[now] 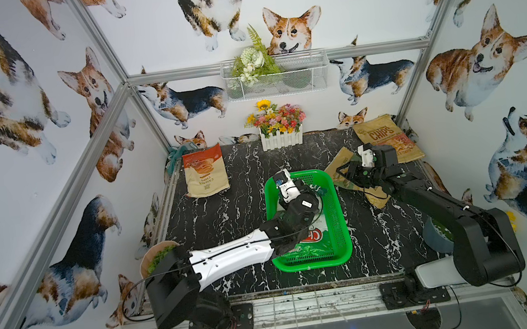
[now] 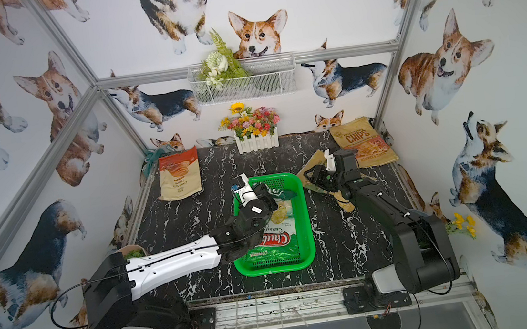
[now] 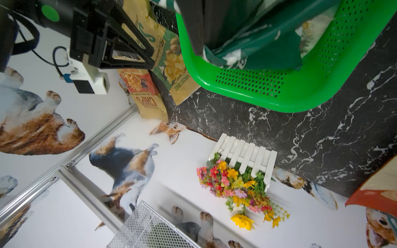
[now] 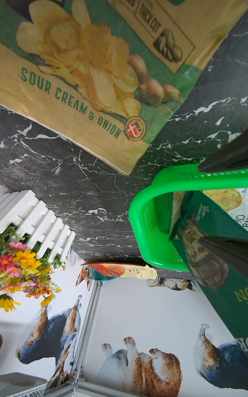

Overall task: Put the potato chips into the basket
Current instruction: Place the potato chip in the basket.

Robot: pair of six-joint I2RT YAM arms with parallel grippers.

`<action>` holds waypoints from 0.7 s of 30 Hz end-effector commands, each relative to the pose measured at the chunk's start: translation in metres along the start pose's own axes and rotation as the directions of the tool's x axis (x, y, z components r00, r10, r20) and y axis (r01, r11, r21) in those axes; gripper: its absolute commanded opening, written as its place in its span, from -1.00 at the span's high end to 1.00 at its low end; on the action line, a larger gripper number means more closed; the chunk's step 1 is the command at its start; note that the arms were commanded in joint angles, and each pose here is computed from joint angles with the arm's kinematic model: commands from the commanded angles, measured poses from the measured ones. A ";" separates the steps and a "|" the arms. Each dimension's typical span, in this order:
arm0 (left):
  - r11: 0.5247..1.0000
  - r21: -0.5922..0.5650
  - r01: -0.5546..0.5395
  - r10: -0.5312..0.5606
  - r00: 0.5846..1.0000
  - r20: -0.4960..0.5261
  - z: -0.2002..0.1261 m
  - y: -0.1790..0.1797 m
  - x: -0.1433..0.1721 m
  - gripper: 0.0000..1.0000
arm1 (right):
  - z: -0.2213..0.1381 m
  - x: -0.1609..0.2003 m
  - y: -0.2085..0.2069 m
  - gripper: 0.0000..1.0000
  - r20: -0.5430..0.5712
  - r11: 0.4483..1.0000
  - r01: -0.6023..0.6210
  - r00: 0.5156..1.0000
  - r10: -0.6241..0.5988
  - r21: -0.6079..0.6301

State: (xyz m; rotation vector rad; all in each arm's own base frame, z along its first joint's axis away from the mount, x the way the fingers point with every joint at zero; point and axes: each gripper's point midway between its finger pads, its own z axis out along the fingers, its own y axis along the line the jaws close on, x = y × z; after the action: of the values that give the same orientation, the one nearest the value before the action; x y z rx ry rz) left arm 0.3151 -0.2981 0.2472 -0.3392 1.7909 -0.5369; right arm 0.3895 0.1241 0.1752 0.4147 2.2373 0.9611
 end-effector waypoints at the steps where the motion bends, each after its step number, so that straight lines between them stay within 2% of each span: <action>1: 1.000 -0.010 0.027 -0.027 0.997 -0.077 -0.007 0.004 0.019 0.51 | -0.003 -0.005 0.012 -0.02 0.013 0.999 0.027 1.000 -0.026 -0.041; 2: 0.999 0.001 0.033 -0.033 0.996 -0.081 -0.012 0.002 0.019 0.06 | -0.004 -0.005 0.014 -0.03 0.007 0.999 0.034 0.999 -0.034 -0.042; 4: 0.998 -0.007 0.055 -0.055 0.997 -0.050 -0.022 0.001 0.008 -0.66 | -0.005 -0.009 0.018 -0.03 0.002 0.998 0.052 0.999 -0.052 -0.040; 5: 0.998 -0.006 0.061 -0.061 0.998 -0.014 -0.029 -0.002 -0.002 -0.82 | -0.006 -0.011 0.021 -0.03 -0.002 0.997 0.061 0.998 -0.061 -0.037; 8: 0.997 0.038 0.064 -0.068 0.990 0.122 -0.055 -0.012 -0.039 -0.84 | -0.009 -0.018 0.036 -0.01 -0.009 0.995 0.090 0.996 -0.091 -0.051; 12: 0.989 0.105 0.101 -0.124 0.964 0.237 -0.078 -0.011 -0.083 -0.80 | -0.009 -0.015 0.066 0.01 -0.029 0.984 0.168 0.985 -0.170 -0.061; 14: 0.990 0.125 0.067 -0.101 0.951 0.292 -0.090 -0.014 -0.107 -0.77 | -0.003 -0.001 0.083 0.01 -0.055 0.969 0.240 0.969 -0.242 -0.053; 17: 0.994 0.101 -0.030 -0.006 0.939 0.343 -0.101 -0.014 -0.130 -0.76 | 0.009 0.024 0.098 0.00 -0.116 0.954 0.296 0.947 -0.301 -0.058; 21: 0.998 0.046 -0.032 0.013 0.927 0.375 -0.106 0.014 -0.144 -0.74 | 0.022 0.052 0.106 0.01 -0.180 0.948 0.311 0.931 -0.319 -0.069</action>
State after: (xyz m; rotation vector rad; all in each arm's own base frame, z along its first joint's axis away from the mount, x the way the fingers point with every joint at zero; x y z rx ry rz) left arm 0.2534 -0.2173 0.3769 -0.3634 1.4317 -0.5601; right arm 0.3762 0.2280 0.2295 -0.0297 2.3065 0.9495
